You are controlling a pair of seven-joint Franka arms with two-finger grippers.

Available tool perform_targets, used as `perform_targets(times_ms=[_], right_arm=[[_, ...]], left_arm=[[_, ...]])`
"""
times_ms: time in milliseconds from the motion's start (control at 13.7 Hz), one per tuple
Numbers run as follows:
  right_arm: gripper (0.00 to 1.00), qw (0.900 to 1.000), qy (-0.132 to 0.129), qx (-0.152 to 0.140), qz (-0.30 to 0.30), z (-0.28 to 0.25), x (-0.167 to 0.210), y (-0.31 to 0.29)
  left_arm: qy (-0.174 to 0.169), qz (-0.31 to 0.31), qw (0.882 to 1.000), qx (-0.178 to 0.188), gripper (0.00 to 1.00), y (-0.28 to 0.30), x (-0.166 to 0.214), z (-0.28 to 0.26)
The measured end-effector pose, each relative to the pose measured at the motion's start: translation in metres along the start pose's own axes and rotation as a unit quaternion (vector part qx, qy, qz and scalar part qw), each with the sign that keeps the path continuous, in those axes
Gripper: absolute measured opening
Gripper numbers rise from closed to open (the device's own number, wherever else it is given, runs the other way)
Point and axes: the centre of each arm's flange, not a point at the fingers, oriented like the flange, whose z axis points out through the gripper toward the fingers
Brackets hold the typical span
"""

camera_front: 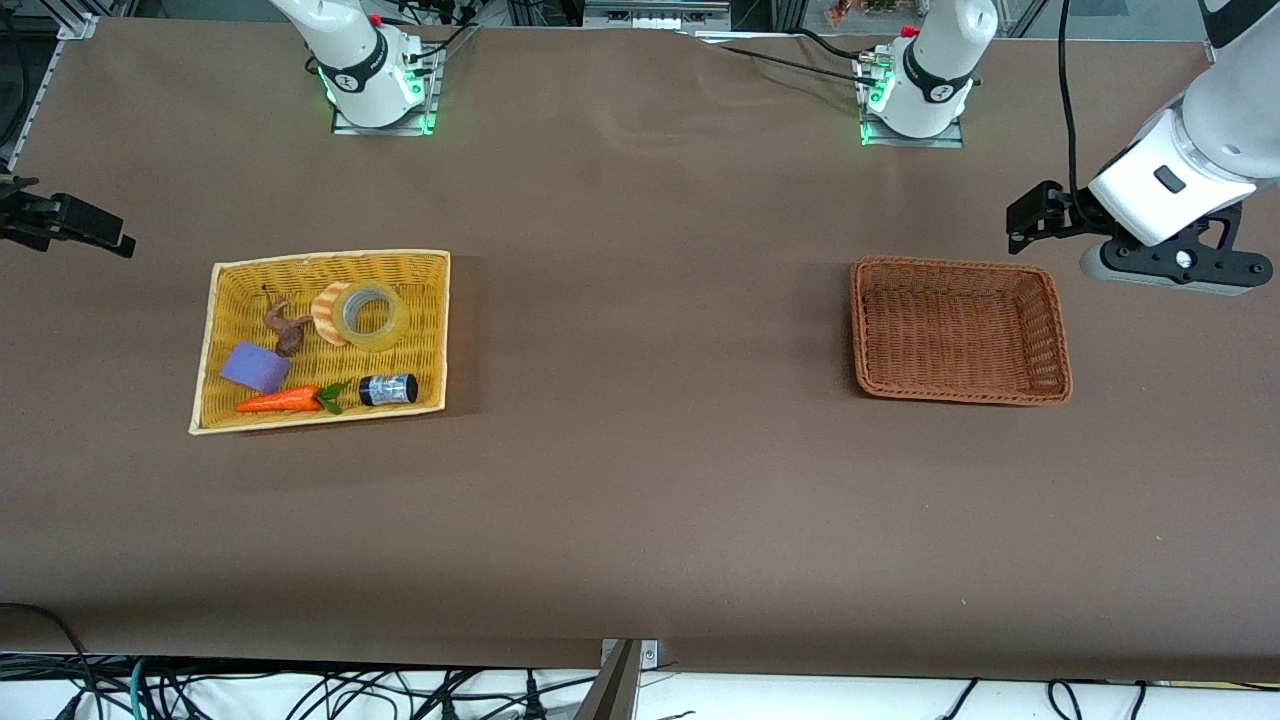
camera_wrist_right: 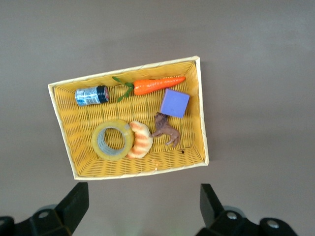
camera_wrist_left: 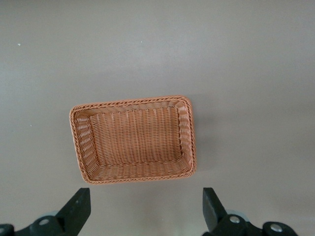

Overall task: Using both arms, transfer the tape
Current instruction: 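Reach the right gripper down to the tape roll in the yellow tray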

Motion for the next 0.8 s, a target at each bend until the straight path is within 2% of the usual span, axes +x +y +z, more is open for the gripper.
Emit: perform_targets(times_ms=[146, 438, 658, 804], right_arm=[[1.00, 1.000, -0.003, 0.000, -0.001, 0.020, 0.016, -0.001], [1.00, 0.999, -0.036, -0.001, -0.018, 0.075, 0.044, -0.021], [1.00, 0.999, -0.032, -0.005, -0.041, 0.115, 0.059, -0.065], [1.00, 0.999, -0.028, -0.008, -0.037, 0.161, 0.062, -0.092]], left_arm=[[0.000, 0.000, 1.000, 0.000, 1.00, 0.000, 0.000, 0.000], [0.000, 0.000, 1.000, 0.000, 1.00, 0.000, 0.000, 0.000], [0.000, 0.001, 1.000, 0.000, 1.00, 0.001, 0.000, 0.000], [0.001, 0.005, 1.000, 0.000, 1.00, 0.006, 0.000, -0.001]])
